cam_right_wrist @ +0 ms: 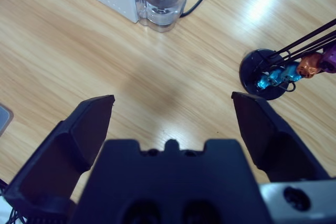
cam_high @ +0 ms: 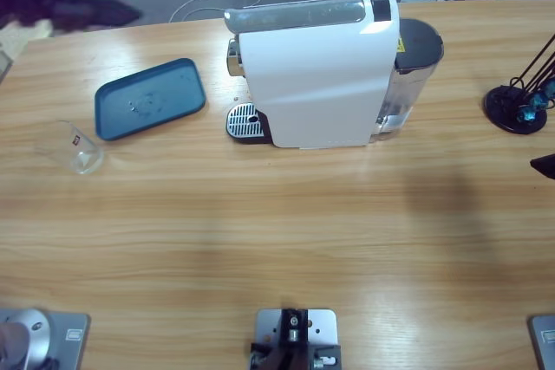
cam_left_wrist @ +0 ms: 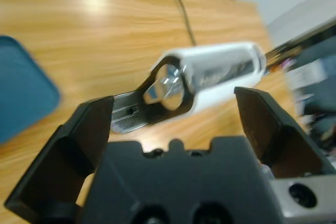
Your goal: Pour coffee
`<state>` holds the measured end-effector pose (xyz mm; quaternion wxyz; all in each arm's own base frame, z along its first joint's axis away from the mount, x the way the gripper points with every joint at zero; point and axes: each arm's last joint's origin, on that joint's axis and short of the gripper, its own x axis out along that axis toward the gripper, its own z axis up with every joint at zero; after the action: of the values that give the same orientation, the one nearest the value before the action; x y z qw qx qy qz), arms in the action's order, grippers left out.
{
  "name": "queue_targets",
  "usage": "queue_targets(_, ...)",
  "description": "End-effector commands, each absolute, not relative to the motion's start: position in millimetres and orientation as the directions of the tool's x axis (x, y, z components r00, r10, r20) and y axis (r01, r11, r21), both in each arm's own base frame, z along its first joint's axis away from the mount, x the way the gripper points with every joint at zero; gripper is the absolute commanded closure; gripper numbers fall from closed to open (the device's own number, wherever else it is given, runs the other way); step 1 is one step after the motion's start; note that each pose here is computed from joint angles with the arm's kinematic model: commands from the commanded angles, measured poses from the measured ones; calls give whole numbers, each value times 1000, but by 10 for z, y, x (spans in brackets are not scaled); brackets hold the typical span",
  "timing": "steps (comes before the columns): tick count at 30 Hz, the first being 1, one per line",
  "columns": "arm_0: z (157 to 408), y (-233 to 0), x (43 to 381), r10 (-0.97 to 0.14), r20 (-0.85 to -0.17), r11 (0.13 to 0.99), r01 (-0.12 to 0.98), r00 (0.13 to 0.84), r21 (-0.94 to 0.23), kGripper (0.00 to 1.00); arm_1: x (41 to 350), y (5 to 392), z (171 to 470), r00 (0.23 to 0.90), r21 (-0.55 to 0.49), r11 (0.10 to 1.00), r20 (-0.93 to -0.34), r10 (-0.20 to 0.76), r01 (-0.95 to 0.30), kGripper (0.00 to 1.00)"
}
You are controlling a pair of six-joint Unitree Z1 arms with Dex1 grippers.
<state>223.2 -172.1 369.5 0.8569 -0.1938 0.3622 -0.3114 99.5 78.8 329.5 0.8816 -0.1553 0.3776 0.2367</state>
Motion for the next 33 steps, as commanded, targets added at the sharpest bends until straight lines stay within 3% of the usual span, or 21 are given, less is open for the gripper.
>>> queue_targets(1, 3307, -2058, 2826, -770, -487, 617, 286, 411, -734, 83, 995, 764, 3223, 595, -106, 848, -757, 270, -519, 0)
queue_targets(6, 3177, -2071, 2821, -771, -513, 618, 249, 377, -746, 192, 997, 766, 3222, 594, -106, 848, -758, 270, -519, 0)
queue_targets(8, 3164, -2088, 2832, -781, -511, 608, 250, 360, -754, 376, 1008, 775, 3222, 592, -106, 848, -760, 268, -520, 0)
queue_targets(9, 3151, -2101, 2834, -790, -509, 599, 251, 343, -760, 405, 1010, 776, 3223, 593, -106, 848, -760, 268, -519, 0)
queue_targets(13, 3049, -2165, 2843, -833, -498, 549, 252, 240, -797, 403, 1003, 771, 3222, 593, -106, 848, -759, 269, -520, 0)
queue_targets(15, 3045, -2174, 2849, -838, -494, 543, 255, 231, -800, 432, 998, 767, 3225, 595, -106, 848, -757, 270, -519, 0)
queue_targets(18, 3095, -2174, 2852, -840, -481, 538, 276, 250, -796, 974, 997, 765, 3222, 594, -106, 848, -758, 270, -519, 0)
queue_targets(22, 3120, -2153, 2865, -825, -486, 559, 284, 289, -779, 1000, 995, 764, 3223, 595, -106, 848, -757, 270, -519, 0)
queue_targets(28, 3131, -2151, 2840, -826, -484, 557, 291, 287, -778, 1000, 995, 764, 3223, 595, -106, 848, -757, 270, -519, 0)
queue_targets(33, 3290, -2195, 2789, -848, -444, 525, 338, 291, -781, 1000, 995, 763, 3223, 595, -106, 848, -757, 270, -519, 0)
